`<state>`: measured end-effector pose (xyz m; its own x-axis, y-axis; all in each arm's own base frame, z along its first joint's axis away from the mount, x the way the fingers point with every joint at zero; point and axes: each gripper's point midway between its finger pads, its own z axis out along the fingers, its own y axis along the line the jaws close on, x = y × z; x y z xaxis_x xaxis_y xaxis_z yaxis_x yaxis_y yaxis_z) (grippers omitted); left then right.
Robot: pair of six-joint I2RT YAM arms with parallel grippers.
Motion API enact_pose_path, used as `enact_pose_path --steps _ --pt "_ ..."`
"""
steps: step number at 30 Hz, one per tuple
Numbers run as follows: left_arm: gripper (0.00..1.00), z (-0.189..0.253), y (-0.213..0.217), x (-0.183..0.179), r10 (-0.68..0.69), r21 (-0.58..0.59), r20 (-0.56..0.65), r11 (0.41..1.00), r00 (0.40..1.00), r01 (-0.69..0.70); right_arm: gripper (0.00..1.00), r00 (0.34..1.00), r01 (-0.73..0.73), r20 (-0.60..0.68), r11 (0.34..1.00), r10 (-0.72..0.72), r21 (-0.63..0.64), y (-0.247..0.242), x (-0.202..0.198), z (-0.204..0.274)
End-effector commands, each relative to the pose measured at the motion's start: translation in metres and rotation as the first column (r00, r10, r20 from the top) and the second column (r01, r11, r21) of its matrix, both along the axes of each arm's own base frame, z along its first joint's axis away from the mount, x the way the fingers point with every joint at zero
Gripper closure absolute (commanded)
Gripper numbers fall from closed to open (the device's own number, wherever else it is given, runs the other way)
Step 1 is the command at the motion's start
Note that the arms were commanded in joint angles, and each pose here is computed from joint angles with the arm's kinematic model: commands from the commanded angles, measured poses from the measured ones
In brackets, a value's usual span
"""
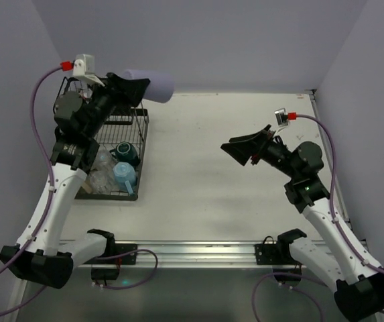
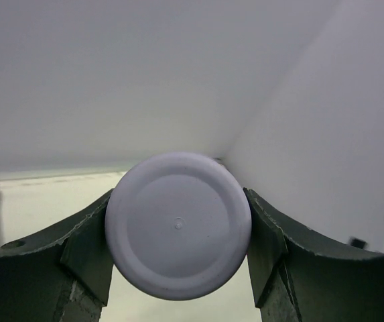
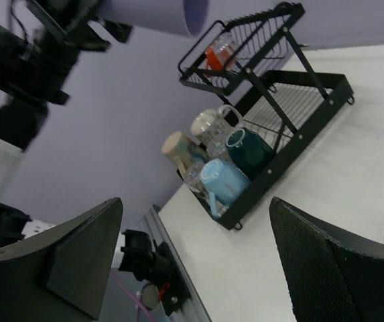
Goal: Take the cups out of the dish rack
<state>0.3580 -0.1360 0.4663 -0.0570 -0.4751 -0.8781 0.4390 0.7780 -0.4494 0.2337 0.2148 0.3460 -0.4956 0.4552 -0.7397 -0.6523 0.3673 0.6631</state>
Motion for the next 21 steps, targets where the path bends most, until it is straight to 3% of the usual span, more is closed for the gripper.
enact_pose_path --steps 1,6,14,21 --pt "0.74 0.010 -0.061 -0.049 -0.388 -0.149 0.101 0.904 0.916 0.400 0.09 0.990 -0.068 0.132 0.989 0.050 0.133 0.011 -0.007 0.054" --pt "0.74 -0.005 -0.099 -0.084 -0.530 -0.181 0.126 0.818 0.838 0.545 0.09 0.990 -0.106 0.111 0.983 0.090 0.149 0.027 0.002 0.053" --pt "0.75 -0.025 -0.136 -0.102 -0.626 -0.212 0.115 0.744 0.772 0.634 0.10 0.980 -0.171 0.128 0.972 0.151 0.159 0.043 0.000 0.059" --pt "0.75 -0.044 -0.146 -0.101 -0.640 -0.226 0.074 0.736 0.765 0.638 0.23 0.977 -0.152 0.176 0.974 0.122 0.170 0.039 -0.001 0.073"
